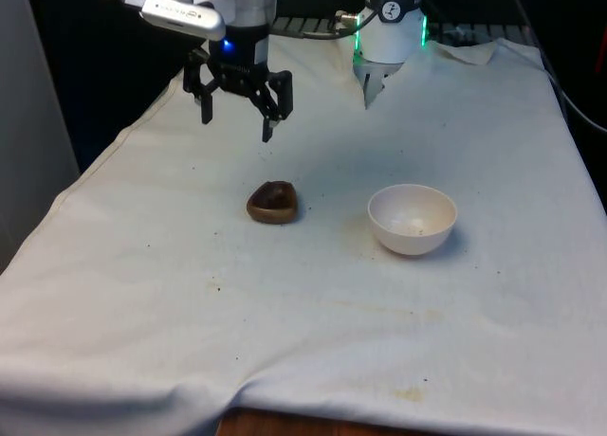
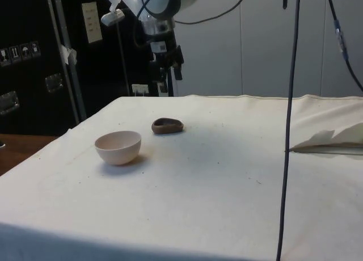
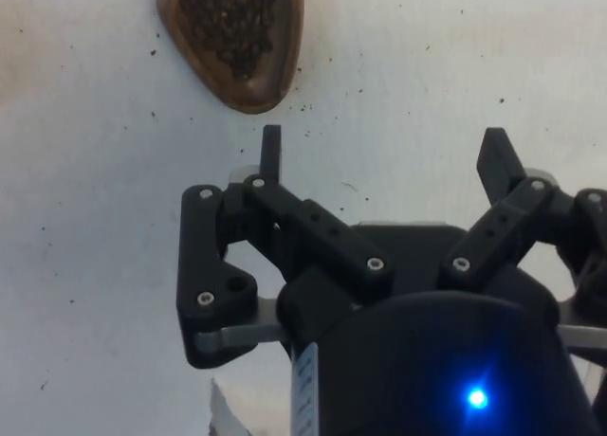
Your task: Pour the coffee beans from the cup into the bowl.
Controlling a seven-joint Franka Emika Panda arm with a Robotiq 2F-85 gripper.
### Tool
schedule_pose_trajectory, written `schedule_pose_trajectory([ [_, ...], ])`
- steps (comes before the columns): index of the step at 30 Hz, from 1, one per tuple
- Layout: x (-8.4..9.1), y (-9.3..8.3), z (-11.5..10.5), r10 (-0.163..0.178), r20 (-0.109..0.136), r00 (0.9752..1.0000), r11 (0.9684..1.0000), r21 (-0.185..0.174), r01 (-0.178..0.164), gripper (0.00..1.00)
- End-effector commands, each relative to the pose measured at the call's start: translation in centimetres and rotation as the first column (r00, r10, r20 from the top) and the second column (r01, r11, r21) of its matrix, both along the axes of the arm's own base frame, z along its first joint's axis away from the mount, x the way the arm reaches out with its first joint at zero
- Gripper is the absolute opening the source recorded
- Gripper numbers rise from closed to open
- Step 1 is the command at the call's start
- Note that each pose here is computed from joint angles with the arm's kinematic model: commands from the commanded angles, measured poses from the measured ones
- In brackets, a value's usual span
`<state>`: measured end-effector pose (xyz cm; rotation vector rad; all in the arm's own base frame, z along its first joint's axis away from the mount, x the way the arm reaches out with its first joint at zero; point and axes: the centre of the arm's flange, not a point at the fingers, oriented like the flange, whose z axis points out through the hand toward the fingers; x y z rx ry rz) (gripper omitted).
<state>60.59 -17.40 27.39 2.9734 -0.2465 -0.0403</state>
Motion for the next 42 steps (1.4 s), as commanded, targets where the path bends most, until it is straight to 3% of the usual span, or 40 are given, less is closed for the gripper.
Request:
schedule_pose_trajectory([
  [1, 0.04, 0.05, 0.02, 0.015, 0.006, 0.9999, 0.9999, -0.004, -0.015, 1.00],
  [7, 0.06, 0.05, 0.05, 0.068, -0.002, 0.9977, 0.9977, 0.000, -0.068, 1.00],
  [8, 0.05, -0.01, 0.06, 0.057, -0.006, 0.9984, 0.9984, 0.002, -0.057, 1.00],
  [14, 0.10, 0.29, 0.05, 0.121, -0.010, 0.9926, 0.9926, 0.006, -0.121, 1.00],
  [15, 0.09, 0.12, 0.06, 0.110, -0.014, 0.9939, 0.9939, 0.004, -0.110, 1.00],
  [18, 0.09, 0.24, 0.06, 0.149, -0.013, 0.9887, 0.9887, 0.013, -0.149, 1.00],
  [23, 0.13, 0.31, 0.05, 0.186, -0.016, 0.9823, 0.9822, 0.025, -0.186, 1.00],
  [24, 0.11, 0.20, 0.06, 0.180, -0.020, 0.9835, 0.9836, 0.018, -0.179, 1.00],
  [27, 0.14, 0.32, 0.06, 0.215, -0.018, 0.9764, 0.9761, 0.034, -0.215, 1.00],
  [32, 0.17, 0.35, 0.04, 0.250, -0.016, 0.9682, 0.9674, 0.049, -0.249, 1.00],
  [33, 0.17, 0.36, 0.03, 0.264, -0.015, 0.9644, 0.9633, 0.056, -0.263, 1.00],
  [34, 0.12, 0.26, 0.05, 0.252, -0.018, 0.9675, 0.9668, 0.046, -0.251, 1.00],
  [35, 0.17, 0.37, 0.03, 0.271, -0.014, 0.9625, 0.9612, 0.058, -0.270, 1.00],
  [41, 0.20, 0.40, -0.06, 0.312, -0.002, 0.9499, 0.9473, 0.076, -0.311, 1.00],
  [42, 0.14, 0.31, 0.04, 0.303, -0.011, 0.9530, 0.9511, 0.068, -0.301, 1.00],
])
